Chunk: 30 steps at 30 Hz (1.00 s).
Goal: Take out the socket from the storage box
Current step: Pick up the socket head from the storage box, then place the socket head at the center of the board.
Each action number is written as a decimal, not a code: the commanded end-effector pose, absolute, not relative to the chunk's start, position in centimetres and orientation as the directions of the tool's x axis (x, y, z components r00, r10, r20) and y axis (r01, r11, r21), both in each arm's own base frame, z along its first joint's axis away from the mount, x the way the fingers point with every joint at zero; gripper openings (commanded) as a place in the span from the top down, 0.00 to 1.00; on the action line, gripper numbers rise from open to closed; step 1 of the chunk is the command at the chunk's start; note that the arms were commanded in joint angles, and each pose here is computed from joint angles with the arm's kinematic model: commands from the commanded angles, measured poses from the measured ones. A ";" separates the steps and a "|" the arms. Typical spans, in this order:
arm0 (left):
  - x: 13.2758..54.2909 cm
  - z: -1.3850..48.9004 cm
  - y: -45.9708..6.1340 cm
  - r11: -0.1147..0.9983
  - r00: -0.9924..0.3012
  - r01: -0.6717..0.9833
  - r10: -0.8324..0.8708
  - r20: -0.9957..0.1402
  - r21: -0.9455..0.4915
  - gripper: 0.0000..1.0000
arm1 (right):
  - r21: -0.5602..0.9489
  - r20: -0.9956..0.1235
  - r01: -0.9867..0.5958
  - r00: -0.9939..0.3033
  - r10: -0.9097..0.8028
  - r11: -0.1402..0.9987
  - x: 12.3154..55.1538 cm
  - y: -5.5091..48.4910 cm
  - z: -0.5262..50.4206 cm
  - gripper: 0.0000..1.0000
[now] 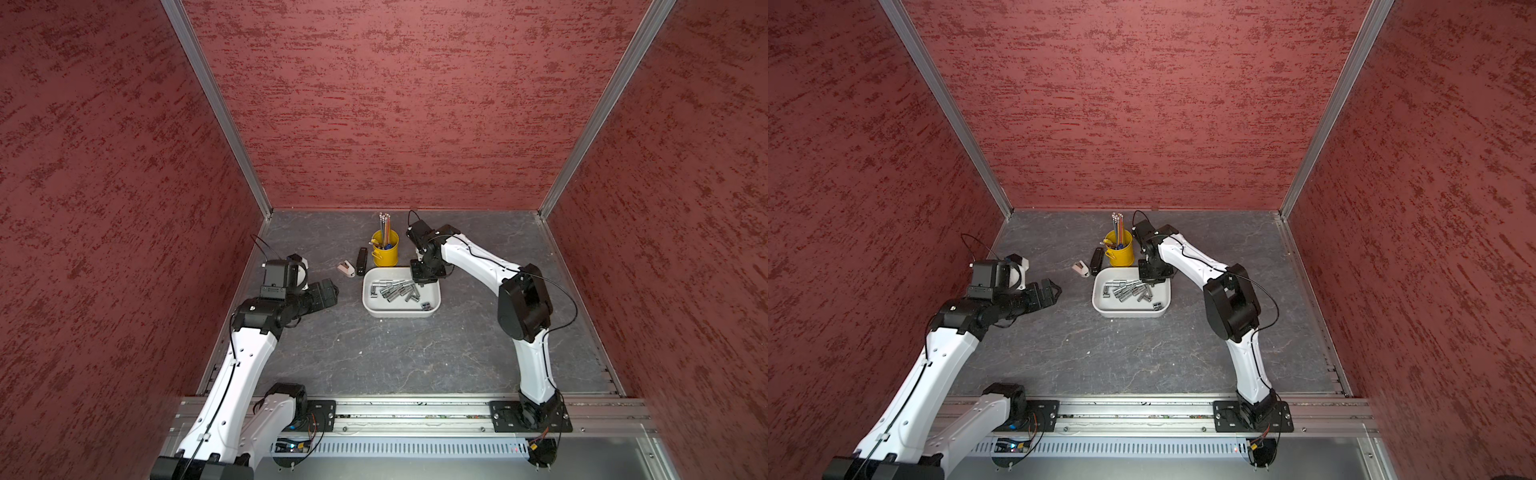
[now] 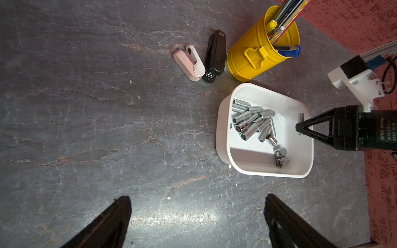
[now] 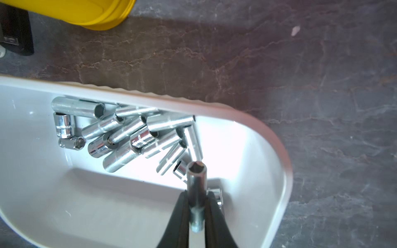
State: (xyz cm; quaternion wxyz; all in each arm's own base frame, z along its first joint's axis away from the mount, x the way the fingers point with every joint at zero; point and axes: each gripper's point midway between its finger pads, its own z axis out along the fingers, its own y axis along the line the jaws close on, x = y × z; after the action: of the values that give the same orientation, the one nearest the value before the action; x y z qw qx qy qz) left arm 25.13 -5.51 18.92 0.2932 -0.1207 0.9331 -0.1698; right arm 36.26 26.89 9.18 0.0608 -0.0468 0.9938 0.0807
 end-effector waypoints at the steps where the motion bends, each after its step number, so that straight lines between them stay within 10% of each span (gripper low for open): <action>1: 25.2 19.1 -5.3 0.914 -0.795 -0.136 -0.331 -0.509 -0.383 0.00 | 0.186 -0.120 -0.094 -0.990 -0.072 0.978 33.4 27.7 11.5 0.91; 17: 25.1 18.9 -5.2 0.920 -0.797 -0.144 -0.326 -0.508 -0.365 0.01 | 0.226 -0.133 -0.139 -0.985 -0.111 0.964 21.1 32.1 11.2 0.94; 30: 25.2 18.6 -4.9 0.924 -0.802 -0.159 -0.326 -0.500 -0.347 0.01 | 0.173 -0.123 -0.085 -0.990 -0.064 0.981 20.9 34.6 5.0 0.89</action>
State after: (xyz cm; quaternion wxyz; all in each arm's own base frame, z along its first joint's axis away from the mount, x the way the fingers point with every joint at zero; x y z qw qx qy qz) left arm 25.05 -4.94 18.17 0.2825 -0.1287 0.9389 -0.1485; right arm 19.54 34.07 5.30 0.0303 -0.0560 0.9942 0.0865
